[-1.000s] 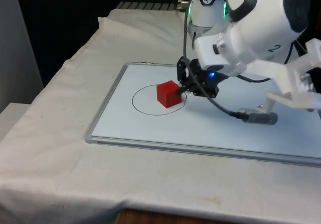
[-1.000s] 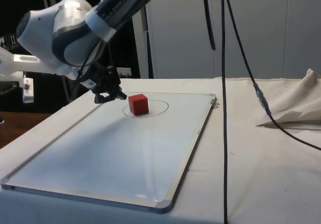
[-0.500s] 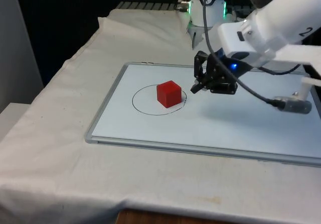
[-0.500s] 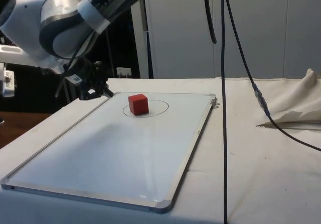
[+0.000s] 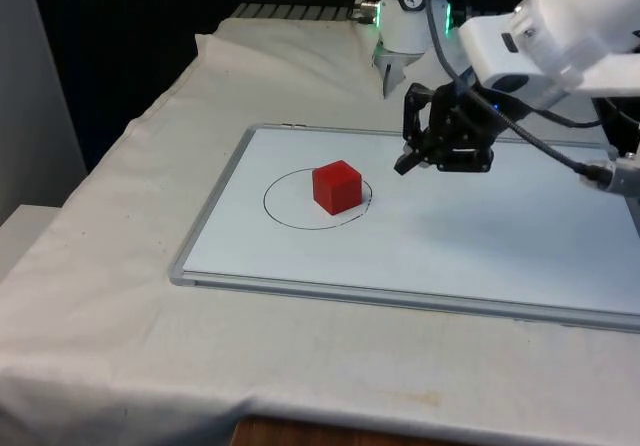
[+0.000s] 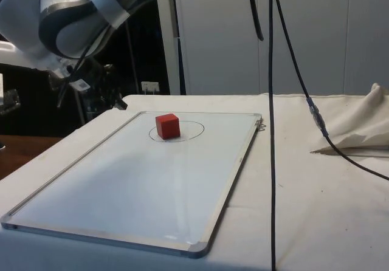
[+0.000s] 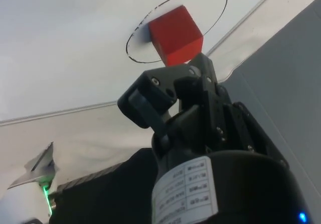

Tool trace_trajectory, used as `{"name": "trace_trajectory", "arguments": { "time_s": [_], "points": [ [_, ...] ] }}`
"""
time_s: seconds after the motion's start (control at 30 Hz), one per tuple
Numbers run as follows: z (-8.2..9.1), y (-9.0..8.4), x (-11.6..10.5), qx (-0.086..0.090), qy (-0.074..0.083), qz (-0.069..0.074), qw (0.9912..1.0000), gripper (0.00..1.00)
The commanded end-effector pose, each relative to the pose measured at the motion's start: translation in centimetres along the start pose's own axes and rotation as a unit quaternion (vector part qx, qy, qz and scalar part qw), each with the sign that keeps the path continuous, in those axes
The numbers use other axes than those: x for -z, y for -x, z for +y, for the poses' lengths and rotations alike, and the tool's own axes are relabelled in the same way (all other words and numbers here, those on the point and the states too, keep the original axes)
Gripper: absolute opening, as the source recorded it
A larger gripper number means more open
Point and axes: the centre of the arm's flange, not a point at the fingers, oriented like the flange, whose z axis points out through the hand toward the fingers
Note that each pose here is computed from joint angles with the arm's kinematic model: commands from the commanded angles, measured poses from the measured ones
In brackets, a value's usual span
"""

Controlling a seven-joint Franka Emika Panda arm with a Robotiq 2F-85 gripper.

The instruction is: Push the cube into the marked area.

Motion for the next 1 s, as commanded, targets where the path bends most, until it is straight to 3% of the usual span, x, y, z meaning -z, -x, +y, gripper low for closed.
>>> {"name": "trace_trajectory", "arguments": {
  "time_s": [0.0,0.23,0.43,0.47,0.5,0.77,0.8,0.83,0.97],
  "points": [
    [0.0,-0.1,0.3,0.004,-0.005,0.006,0.99996,0.00],
    [0.6,-0.1,1.3,0.004,-0.013,0.016,0.99978,0.00],
    [0.6,0.3,2.0,-0.014,-0.026,0.015,0.99946,0.00],
    [0.5,0.3,1.8,-0.011,-0.016,0.012,0.99974,0.00],
    [0.6,0.4,2.2,-0.016,-0.028,0.014,0.99938,0.00],
    [0.7,0.6,3.1,-0.043,-0.042,0.011,0.99814,0.00],
    [0.6,0.6,2.9,-0.040,-0.033,0.010,0.99861,0.00],
    [0.7,0.6,3.2,-0.046,-0.044,0.011,0.99795,0.00],
    [0.8,0.7,3.4,-0.057,-0.049,0.009,0.99713,0.00]
  ]
}}
